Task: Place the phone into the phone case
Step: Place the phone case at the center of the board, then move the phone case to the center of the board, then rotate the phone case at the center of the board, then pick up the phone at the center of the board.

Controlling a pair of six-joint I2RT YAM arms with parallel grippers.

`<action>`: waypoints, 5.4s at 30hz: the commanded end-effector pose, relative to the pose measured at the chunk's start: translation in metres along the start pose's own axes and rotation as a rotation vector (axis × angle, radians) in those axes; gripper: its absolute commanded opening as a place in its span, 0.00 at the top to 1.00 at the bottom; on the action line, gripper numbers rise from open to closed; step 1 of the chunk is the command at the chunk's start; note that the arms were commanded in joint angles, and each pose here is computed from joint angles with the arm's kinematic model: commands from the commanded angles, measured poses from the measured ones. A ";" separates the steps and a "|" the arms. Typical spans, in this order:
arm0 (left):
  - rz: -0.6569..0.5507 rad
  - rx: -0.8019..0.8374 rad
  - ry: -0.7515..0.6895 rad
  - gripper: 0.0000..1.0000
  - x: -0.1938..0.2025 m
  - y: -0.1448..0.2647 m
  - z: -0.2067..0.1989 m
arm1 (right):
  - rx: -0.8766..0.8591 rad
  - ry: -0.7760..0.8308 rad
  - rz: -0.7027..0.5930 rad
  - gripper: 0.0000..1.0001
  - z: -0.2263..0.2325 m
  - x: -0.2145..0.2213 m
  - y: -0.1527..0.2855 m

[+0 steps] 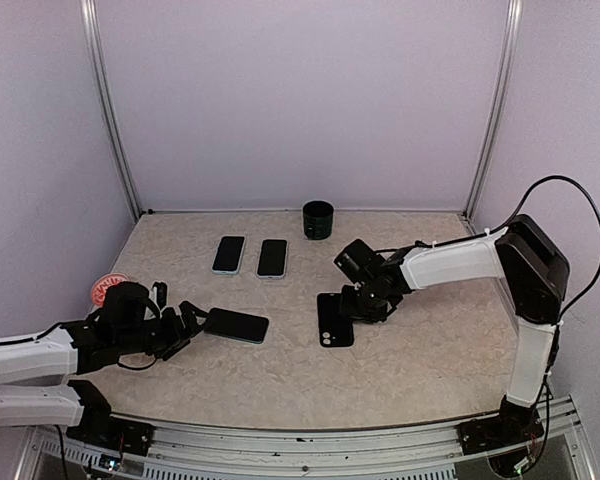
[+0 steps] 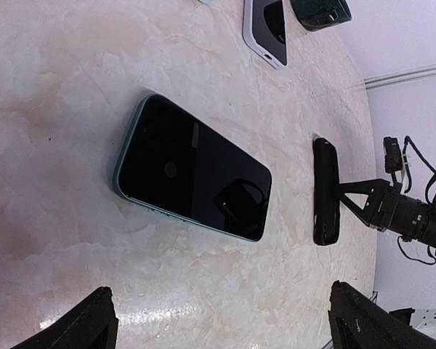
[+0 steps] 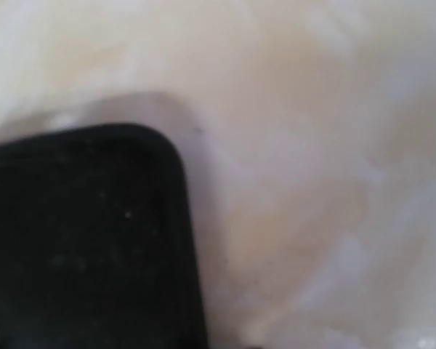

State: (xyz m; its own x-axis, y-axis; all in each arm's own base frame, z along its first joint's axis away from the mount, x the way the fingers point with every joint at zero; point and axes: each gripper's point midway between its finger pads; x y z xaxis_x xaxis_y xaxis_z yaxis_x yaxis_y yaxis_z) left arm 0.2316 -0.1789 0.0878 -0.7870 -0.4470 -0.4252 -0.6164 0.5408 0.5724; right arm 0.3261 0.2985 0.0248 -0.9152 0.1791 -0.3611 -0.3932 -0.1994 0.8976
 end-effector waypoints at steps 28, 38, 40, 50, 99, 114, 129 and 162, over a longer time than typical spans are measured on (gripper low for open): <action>-0.011 0.036 0.008 0.01 -0.003 0.003 -0.004 | -0.426 0.088 0.027 0.30 0.028 0.046 0.047; -0.014 0.029 0.002 0.01 -0.007 0.004 -0.007 | -0.550 0.131 0.071 0.30 0.072 0.058 0.045; -0.016 0.028 0.002 0.01 -0.007 0.004 -0.007 | -0.601 0.168 0.065 0.30 0.088 0.061 0.051; -0.009 0.019 -0.008 0.01 -0.009 0.006 -0.010 | -0.775 0.474 0.107 0.22 0.162 0.081 0.071; 0.018 -0.003 0.027 0.01 0.011 0.003 0.011 | -0.151 0.797 -0.013 0.61 0.033 -0.062 -0.030; 0.011 0.013 0.022 0.01 0.007 0.001 0.005 | -0.189 0.687 -0.022 1.00 0.034 -0.060 -0.013; 0.013 0.021 0.015 0.01 0.003 -0.003 -0.002 | -0.299 0.049 -0.115 1.00 0.000 -0.018 0.031; -0.049 -0.068 -0.031 0.01 -0.018 0.001 0.004 | -0.323 1.075 -0.164 0.02 0.099 0.049 0.089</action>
State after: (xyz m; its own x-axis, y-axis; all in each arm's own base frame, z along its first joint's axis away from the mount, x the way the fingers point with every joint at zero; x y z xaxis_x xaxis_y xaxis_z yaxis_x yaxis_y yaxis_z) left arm 0.2283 -0.1736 0.0793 -0.7862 -0.4606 -0.4120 -0.6157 0.5277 0.5851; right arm 0.2675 0.3566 0.1097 -0.4817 -0.6177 -0.6216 -0.4463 -0.4375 0.7806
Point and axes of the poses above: each gripper's point midway between its finger pads, its own y axis back along the fingers, its own z axis along the line the jaws close on, x = y × z, and after that the axes turned 2 degrees about -y, right-handed
